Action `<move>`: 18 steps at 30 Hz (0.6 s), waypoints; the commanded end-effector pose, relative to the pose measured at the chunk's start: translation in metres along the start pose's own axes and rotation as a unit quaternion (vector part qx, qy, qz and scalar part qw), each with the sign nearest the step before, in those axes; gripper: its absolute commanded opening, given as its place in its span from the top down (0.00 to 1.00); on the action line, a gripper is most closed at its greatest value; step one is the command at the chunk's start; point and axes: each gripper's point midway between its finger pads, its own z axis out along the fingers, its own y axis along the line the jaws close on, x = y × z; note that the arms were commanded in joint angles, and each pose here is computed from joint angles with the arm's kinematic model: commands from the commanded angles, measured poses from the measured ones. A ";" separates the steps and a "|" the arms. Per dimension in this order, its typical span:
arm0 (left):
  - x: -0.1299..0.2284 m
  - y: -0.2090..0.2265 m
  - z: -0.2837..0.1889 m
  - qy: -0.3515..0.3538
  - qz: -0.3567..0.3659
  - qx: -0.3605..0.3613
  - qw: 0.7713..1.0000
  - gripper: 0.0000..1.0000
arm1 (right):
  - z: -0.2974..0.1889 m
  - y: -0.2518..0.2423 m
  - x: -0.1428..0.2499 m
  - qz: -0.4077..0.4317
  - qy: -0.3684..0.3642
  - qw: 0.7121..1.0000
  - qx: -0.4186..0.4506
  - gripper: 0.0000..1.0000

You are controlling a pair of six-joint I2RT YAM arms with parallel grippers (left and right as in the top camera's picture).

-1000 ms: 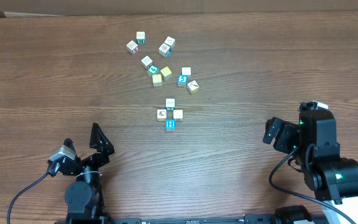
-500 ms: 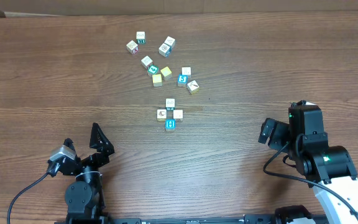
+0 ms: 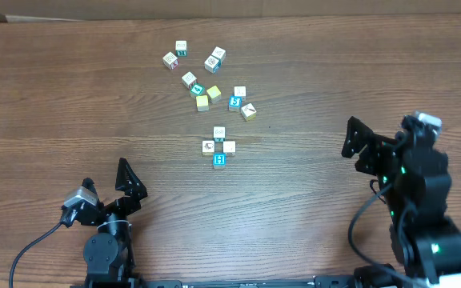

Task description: Form a circle

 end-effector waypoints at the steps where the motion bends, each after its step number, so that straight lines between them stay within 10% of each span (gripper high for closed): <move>1: -0.001 0.001 0.000 -0.006 0.005 -0.003 1.000 0.00 | -0.004 -0.011 0.019 0.001 -0.011 1.000 0.001 0.00; 18: -0.001 0.001 0.000 -0.006 0.005 -0.003 1.000 0.00 | -0.036 -0.033 -0.008 0.044 -0.229 0.972 -0.037 0.00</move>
